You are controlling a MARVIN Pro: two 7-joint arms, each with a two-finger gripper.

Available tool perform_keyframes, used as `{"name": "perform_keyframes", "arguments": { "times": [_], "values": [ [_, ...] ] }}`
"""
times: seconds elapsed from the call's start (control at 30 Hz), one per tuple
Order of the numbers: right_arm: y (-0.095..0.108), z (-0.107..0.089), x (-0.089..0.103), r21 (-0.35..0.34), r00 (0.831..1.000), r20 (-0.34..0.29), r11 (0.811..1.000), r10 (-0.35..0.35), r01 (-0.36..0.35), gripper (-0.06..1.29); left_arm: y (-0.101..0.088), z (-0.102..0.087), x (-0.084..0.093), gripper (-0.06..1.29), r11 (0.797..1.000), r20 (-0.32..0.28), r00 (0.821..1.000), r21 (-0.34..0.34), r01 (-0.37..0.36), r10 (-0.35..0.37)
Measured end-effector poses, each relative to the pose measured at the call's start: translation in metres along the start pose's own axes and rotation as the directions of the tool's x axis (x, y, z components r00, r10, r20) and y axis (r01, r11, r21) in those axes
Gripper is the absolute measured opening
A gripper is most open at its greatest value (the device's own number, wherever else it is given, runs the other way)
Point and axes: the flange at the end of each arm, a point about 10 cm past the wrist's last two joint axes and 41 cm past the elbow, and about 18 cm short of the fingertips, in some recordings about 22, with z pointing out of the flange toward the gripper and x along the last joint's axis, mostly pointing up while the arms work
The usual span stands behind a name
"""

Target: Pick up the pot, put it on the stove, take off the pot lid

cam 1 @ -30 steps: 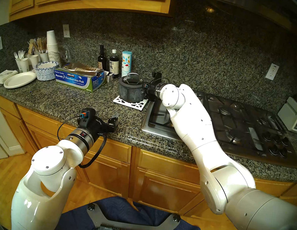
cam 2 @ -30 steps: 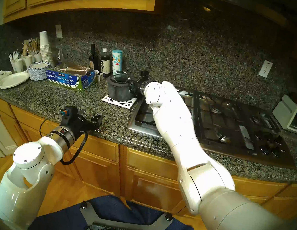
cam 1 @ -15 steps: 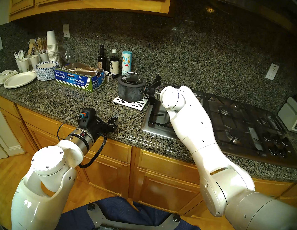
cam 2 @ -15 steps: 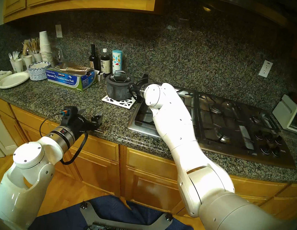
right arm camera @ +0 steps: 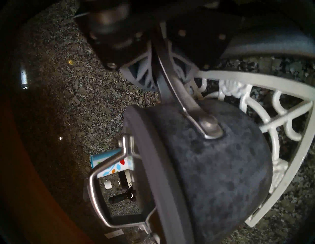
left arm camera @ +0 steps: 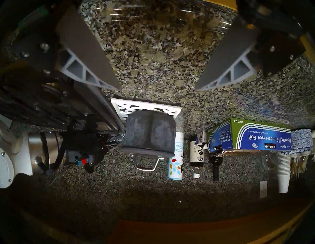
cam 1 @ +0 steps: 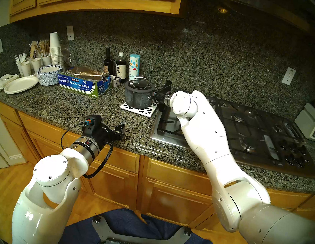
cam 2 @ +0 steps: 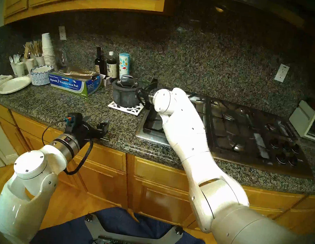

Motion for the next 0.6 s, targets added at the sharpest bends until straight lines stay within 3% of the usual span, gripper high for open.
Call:
{"name": "perform_keyframes", "arguments": {
  "times": [0.6],
  "values": [
    [0.019,-0.014,-0.013,-0.034,0.999,0.046,0.999,-0.007,0.008,0.06,0.0,0.0,-0.001,1.18,1.0,0.002,1.0,-0.002,0.0,0.0]
  ]
}}
